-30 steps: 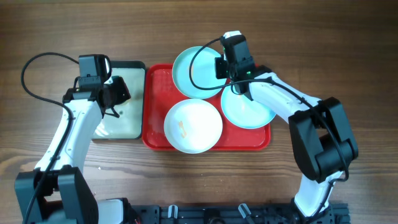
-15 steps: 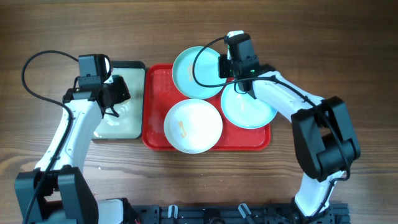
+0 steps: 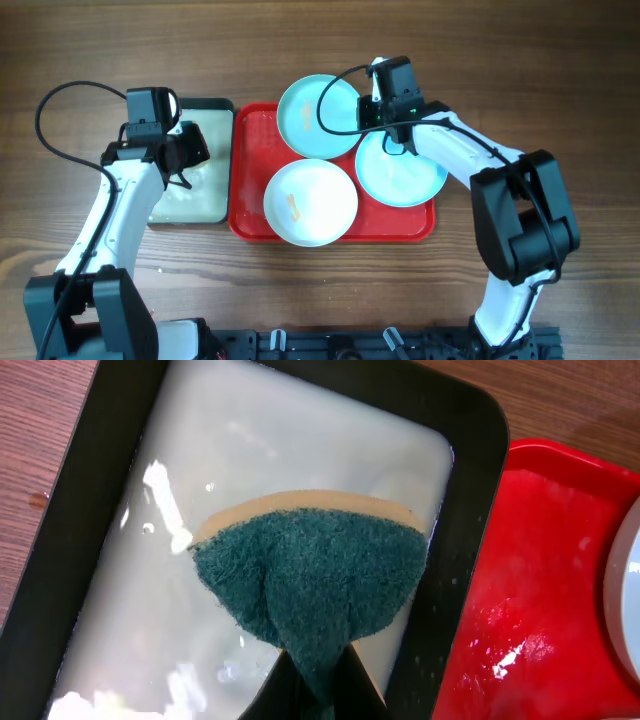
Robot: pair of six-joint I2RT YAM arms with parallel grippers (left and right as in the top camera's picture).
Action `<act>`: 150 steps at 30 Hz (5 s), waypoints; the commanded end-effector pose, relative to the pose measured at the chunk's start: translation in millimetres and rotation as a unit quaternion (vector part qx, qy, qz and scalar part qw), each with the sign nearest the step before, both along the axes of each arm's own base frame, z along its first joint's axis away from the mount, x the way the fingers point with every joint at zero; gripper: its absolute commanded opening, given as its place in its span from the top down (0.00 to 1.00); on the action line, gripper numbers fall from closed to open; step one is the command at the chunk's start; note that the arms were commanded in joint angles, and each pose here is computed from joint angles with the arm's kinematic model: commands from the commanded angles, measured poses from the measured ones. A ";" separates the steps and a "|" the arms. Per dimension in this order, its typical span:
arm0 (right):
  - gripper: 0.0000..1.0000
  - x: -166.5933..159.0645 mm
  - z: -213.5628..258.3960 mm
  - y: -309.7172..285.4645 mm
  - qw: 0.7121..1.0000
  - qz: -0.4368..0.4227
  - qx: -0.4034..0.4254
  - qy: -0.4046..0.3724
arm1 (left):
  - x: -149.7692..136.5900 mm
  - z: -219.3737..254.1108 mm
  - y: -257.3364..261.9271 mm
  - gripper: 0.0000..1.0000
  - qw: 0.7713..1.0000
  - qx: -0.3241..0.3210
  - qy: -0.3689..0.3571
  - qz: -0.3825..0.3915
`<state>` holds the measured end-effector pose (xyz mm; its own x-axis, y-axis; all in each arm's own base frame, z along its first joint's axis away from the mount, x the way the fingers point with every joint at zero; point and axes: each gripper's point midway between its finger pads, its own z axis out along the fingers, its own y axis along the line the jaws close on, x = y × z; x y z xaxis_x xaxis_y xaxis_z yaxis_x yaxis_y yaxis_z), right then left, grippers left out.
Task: Clean dirty plates on tray and stack at the side
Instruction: 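Release the white plate and grip the upper light-blue plate rim with right gripper, then lift the sponge with the left gripper and move it onto the light-blue plate, then scrub the light-blue plate with the sponge while the right gripper holds it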
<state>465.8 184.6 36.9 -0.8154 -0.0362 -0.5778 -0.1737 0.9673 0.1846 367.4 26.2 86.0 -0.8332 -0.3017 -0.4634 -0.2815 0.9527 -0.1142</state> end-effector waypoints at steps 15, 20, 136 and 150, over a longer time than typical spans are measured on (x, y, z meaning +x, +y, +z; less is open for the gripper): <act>0.92 -18.3 -16.2 10.4 0.998 0.024 0.018 0.048 | -1.0 1.3 -0.7 0.96 1.000 0.005 -0.003 -0.018; 0.96 -22.3 -15.7 17.3 0.997 0.038 0.034 0.055 | -0.8 1.4 -0.7 0.96 1.000 0.005 -0.003 -0.018; 0.96 -45.1 -15.8 48.4 0.989 0.088 0.076 0.087 | 52.5 -36.1 -181.8 0.96 0.987 -0.052 0.078 -0.131; 0.96 -46.2 -16.2 49.0 0.989 0.089 0.076 0.088 | 49.1 -77.5 -163.4 0.96 0.990 -0.011 0.116 -0.076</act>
